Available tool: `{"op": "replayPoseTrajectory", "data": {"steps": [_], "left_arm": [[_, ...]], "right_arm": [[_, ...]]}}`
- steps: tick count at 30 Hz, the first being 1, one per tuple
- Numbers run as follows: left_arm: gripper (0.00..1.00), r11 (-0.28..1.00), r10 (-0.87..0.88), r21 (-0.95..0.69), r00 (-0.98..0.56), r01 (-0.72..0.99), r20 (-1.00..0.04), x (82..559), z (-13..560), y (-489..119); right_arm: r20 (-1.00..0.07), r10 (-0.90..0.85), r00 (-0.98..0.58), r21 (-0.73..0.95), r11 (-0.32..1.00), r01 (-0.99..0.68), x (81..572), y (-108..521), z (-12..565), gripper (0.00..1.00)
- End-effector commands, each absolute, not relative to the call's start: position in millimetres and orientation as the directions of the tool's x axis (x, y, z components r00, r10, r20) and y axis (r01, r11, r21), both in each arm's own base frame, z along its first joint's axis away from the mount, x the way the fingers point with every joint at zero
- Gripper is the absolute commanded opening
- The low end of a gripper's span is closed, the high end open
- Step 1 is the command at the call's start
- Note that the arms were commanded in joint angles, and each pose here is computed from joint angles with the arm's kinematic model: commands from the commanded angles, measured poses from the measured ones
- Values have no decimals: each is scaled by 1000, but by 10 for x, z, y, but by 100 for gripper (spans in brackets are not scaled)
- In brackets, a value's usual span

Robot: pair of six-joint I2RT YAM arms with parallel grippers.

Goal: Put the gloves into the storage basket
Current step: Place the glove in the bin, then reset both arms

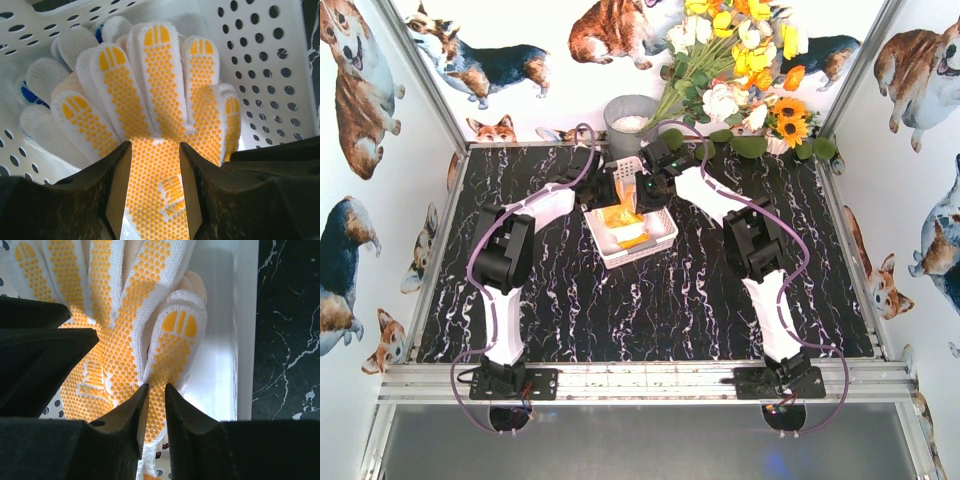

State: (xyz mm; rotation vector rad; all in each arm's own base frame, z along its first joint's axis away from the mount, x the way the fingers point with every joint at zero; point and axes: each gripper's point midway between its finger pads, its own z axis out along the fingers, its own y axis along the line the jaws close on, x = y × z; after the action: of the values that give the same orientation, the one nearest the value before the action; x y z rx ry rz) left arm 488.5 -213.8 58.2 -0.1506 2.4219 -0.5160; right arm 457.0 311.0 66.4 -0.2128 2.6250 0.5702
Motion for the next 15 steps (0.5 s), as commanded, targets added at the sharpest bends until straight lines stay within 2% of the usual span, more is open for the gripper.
{"op": "replayPoseTrajectory", "data": {"steps": [1,8,15], "left_arm": [[40,904,-237,-422,-738,71,-632,4919,1042,-2122],[61,896,-211,-403,-620,186,-755,4861,1819,-2076],[90,928,-113,-273,-507,254,-855,4491,2249,-1792]], "right_arm": [[-576,-56,-816,398,852,-339,4758,3338,1127,25],[-650,-26,-760,429,812,-395,4625,3268,1813,40],[-755,44,-654,399,822,-406,4299,2785,2397,57]]}}
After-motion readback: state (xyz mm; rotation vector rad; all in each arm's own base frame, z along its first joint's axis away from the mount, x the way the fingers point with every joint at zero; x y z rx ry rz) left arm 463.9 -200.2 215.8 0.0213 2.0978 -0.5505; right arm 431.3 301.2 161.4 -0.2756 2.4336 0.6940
